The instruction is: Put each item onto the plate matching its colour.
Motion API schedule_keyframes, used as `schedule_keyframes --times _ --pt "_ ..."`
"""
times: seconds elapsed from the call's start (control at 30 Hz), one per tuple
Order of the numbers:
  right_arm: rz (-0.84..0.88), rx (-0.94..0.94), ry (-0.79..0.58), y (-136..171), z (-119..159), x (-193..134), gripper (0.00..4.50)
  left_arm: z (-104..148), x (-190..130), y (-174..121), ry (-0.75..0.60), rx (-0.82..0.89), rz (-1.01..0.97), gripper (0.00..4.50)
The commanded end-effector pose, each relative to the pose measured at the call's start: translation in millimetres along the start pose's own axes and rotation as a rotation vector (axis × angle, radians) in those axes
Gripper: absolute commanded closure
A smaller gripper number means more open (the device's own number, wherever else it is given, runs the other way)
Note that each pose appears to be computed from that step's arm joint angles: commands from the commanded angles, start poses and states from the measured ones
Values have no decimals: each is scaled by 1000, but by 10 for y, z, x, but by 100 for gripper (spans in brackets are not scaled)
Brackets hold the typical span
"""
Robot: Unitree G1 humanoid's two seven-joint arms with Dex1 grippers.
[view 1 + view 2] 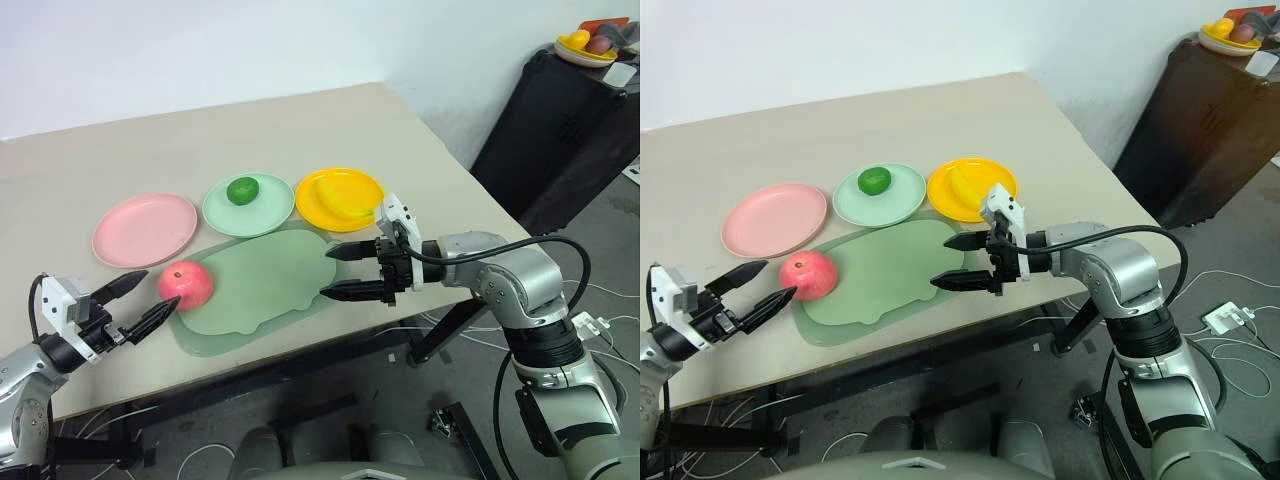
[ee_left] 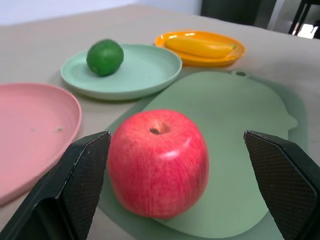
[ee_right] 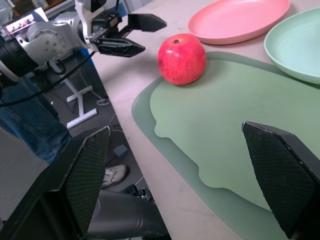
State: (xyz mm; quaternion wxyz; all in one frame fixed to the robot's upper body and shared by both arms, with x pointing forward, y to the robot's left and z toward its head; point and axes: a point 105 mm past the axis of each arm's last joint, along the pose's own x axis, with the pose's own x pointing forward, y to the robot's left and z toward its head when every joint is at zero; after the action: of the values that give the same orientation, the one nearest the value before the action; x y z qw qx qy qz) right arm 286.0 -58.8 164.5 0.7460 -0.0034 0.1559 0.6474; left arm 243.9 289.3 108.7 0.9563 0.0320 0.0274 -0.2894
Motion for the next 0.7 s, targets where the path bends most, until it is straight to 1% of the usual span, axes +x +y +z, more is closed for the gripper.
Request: schedule_keyframes --times 0.03,0.4,0.5,0.7 --pt "12 -41 -40 67 115 -7 2 93 62 28 -4 26 8 0" --pt "2 -29 -60 89 114 34 2 3 233 107 58 47 28 0" --pt "-3 -26 -65 84 116 40 2 31 250 93 41 -17 19 0" --pt "-11 -17 -70 78 107 61 2 21 249 88 67 -20 16 0"
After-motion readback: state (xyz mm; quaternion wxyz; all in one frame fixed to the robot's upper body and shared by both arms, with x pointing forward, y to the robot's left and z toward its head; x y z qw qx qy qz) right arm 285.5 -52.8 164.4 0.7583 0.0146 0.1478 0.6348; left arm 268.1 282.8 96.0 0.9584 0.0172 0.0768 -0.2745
